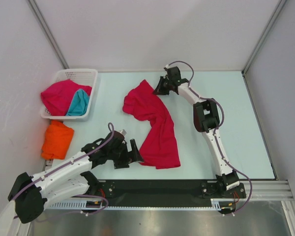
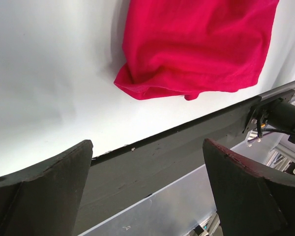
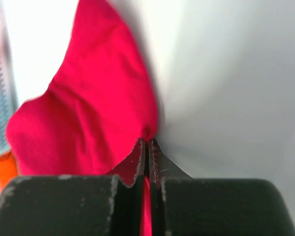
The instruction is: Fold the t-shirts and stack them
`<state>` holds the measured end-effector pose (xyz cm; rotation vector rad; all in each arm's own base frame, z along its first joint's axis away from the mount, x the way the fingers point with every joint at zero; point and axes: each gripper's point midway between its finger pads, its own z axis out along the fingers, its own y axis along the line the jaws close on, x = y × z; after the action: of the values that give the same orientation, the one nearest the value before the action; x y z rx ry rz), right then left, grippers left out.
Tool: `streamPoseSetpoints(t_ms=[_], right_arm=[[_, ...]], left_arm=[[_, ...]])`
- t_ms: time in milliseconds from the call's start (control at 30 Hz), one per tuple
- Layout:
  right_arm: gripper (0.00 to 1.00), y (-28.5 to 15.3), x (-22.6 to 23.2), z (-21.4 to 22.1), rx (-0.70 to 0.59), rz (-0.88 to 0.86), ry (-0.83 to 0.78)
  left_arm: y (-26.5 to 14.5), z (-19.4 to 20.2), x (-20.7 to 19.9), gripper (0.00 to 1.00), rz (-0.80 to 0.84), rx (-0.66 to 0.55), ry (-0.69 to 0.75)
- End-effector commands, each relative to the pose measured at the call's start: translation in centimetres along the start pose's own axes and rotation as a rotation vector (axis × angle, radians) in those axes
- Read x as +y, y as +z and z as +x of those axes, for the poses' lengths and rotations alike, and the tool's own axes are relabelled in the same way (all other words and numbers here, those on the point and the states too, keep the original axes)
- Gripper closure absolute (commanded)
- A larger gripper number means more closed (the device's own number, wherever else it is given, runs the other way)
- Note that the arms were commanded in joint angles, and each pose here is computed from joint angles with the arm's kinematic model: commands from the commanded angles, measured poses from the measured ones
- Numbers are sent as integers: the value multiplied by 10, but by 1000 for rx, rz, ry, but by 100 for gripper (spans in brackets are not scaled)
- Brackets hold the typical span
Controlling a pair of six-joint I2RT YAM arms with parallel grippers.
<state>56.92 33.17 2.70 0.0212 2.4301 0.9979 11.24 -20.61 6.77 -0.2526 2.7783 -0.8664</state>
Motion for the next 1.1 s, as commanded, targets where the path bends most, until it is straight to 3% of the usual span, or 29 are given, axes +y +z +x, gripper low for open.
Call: streamPoseSetpoints(t_ms=[0, 167, 300, 400, 467, 500, 600, 800, 833, 900, 967, 1000, 1067], right_arm=[[100, -44, -63, -58, -196, 324, -21], [100, -95, -92, -103, -404, 580, -19], [100, -95, -104, -112, -417, 597, -22], [79, -75, -119, -96, -306, 570, -12], [73, -75, -111, -99, -301, 539, -22], [61, -81, -103, -105, -316, 527, -28], [45, -91, -90, -106, -324, 495, -43], [40, -145, -48, -108, -344, 511, -117], [40, -172, -22, -118, -399, 486, -135], [39, -178, -24, -87, -338, 496, -130], [39, -210, 10, -77, -362, 448, -138], [38, -208, -3, -41, -289, 465, -121], [38, -231, 29, -16, -305, 410, -148]], left_arm=[[-7, -9, -10, 1, 30, -30, 20], [-7, -11, -7, 1, 34, -35, 14], [-6, -9, -3, 1, 33, -32, 10], [-5, -10, -2, 1, 35, -29, 9], [-4, -11, -2, 1, 34, -29, 11], [-3, -11, -1, 1, 35, -28, 10], [-1, -12, -2, 1, 44, -31, 9], [13, -34, -8, 0, 64, -51, 19], [15, -39, -10, 0, 66, -55, 17], [25, -46, -17, 1, 76, -47, 32], [33, -54, -24, 0, 97, -52, 40], [41, -55, -24, 0, 90, -27, 35], [49, -60, -32, 1, 123, -27, 41]])
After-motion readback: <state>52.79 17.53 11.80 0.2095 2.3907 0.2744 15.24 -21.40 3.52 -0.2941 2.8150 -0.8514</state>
